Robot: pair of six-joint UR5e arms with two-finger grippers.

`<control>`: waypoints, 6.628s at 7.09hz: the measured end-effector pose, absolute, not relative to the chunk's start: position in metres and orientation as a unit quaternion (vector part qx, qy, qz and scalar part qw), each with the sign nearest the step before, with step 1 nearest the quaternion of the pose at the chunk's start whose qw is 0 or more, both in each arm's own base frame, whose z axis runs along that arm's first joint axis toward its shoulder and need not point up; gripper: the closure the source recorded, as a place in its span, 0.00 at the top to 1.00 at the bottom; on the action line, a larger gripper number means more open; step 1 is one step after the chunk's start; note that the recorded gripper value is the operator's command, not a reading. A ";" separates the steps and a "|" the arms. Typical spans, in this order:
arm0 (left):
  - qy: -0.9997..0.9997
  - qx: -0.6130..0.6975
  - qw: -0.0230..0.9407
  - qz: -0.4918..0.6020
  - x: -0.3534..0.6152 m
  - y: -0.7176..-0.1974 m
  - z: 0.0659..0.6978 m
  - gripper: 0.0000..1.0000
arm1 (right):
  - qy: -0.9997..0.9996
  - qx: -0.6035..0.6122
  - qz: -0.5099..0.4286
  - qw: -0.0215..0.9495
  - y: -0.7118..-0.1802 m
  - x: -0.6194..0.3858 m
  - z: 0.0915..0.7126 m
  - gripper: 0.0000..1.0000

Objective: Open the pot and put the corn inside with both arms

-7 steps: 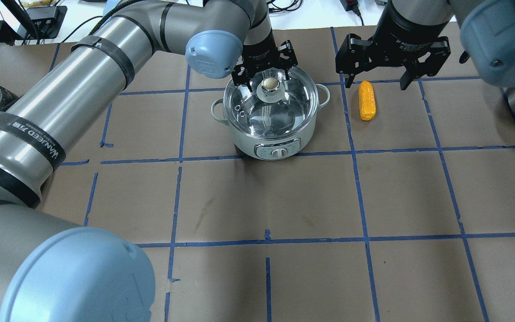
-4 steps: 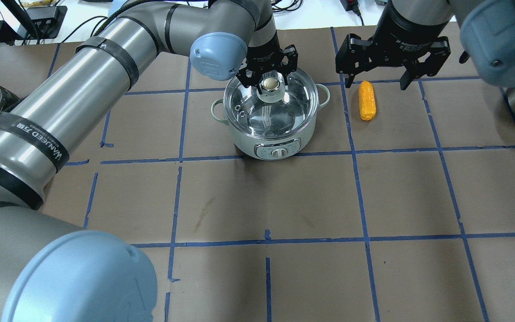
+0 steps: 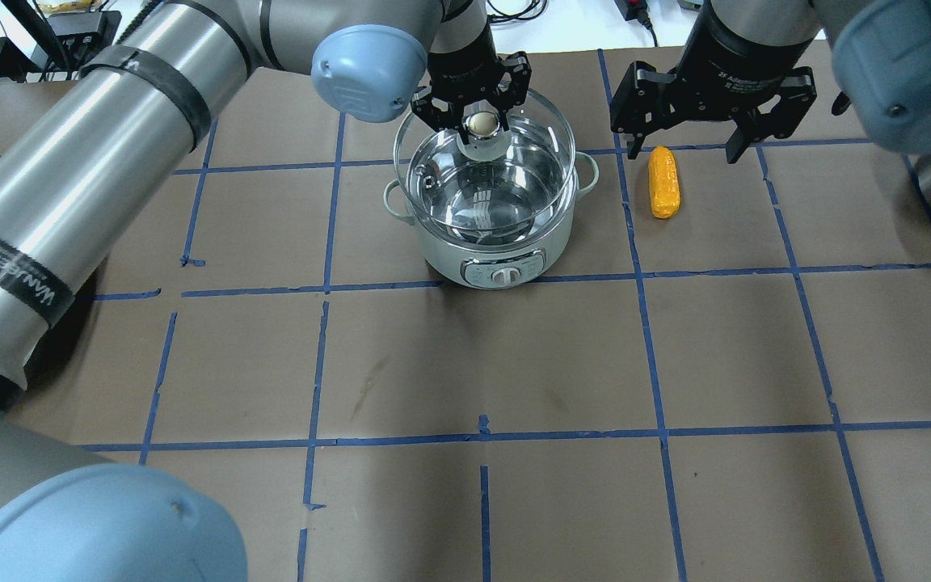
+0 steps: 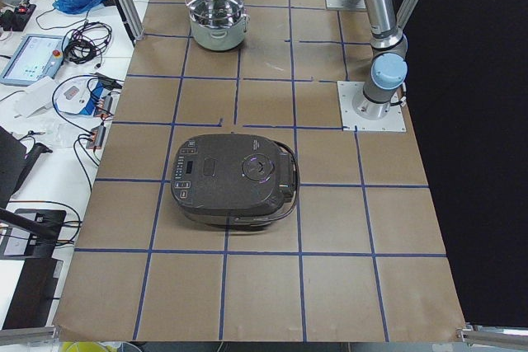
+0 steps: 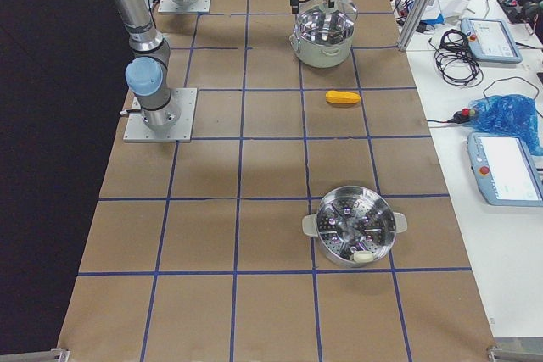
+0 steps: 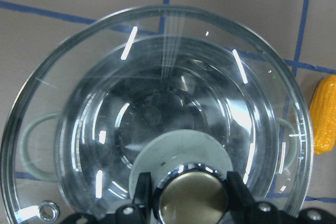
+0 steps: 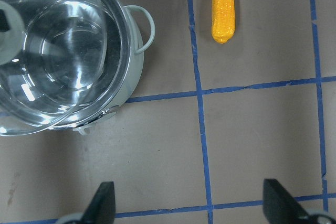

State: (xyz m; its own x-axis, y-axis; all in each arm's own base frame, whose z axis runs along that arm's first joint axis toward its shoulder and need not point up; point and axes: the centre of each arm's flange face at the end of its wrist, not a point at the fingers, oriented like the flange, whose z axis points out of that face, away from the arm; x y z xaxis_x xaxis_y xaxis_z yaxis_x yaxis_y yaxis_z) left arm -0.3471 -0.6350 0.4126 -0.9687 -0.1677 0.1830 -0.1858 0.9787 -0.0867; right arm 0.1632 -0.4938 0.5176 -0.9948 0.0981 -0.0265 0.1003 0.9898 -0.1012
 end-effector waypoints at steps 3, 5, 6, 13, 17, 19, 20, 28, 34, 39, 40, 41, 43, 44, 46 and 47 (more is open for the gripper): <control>-0.997 0.016 0.035 0.073 -0.194 -0.678 0.432 0.13 | 0.995 0.084 -0.056 0.009 -0.532 0.118 0.529 1.00; -0.998 -0.008 0.017 0.053 -0.084 -0.696 0.401 0.11 | 0.996 0.077 -0.036 0.005 -0.585 0.094 0.481 0.95; -0.999 -0.008 0.017 0.039 -0.051 -0.699 0.371 0.11 | 0.996 0.076 -0.036 0.007 -0.619 0.084 0.444 0.93; -1.000 -0.001 0.026 0.001 -0.021 -0.713 0.248 1.00 | 0.997 0.076 0.002 0.016 -0.717 0.025 0.222 0.78; -1.000 0.008 0.021 0.017 -0.022 -0.708 0.265 1.00 | 0.993 0.078 0.002 0.083 -0.720 0.038 0.210 0.32; -1.000 0.004 0.010 0.013 -0.031 -0.678 0.345 1.00 | 0.993 0.077 0.016 0.088 -0.716 0.039 0.197 0.21; -1.000 -0.005 0.007 0.010 -0.045 -0.649 0.396 1.00 | 0.993 0.076 0.022 0.089 -0.714 0.039 0.191 0.10; -0.998 -0.058 -0.003 0.014 -0.117 -0.541 0.506 1.00 | 0.999 0.013 -0.030 0.035 -0.644 0.275 0.387 0.09; -0.998 -0.059 -0.003 0.010 -0.114 -0.535 0.509 1.00 | 0.999 0.006 -0.048 0.019 -0.652 0.351 0.253 0.70; -0.998 -0.059 -0.003 0.004 -0.117 -0.504 0.505 1.00 | 0.996 0.009 -0.078 0.030 -0.631 0.336 0.336 1.00; -0.998 -0.058 -0.004 0.004 -0.117 -0.501 0.505 1.00 | 0.997 0.016 -0.072 0.027 -0.609 0.320 0.387 0.97; -0.998 -0.057 -0.004 0.004 -0.116 -0.500 0.506 1.00 | 0.998 0.027 -0.045 0.017 -0.578 0.293 0.436 0.92; -0.998 -0.057 -0.005 0.005 -0.116 -0.500 0.507 1.00 | 0.998 0.047 0.037 -0.002 -0.517 0.219 0.504 0.89; -0.998 -0.057 -0.005 0.006 -0.116 -0.500 0.507 1.00 | 0.996 0.056 0.070 -0.006 -0.492 0.191 0.517 0.89; -0.998 -0.056 -0.004 0.007 -0.115 -0.500 0.506 1.00 | 0.996 0.065 0.065 -0.001 -0.464 0.172 0.529 0.91; -0.998 -0.055 -0.004 0.008 -0.115 -0.501 0.506 1.00 | 0.997 0.063 0.038 0.002 -0.464 0.173 0.535 0.94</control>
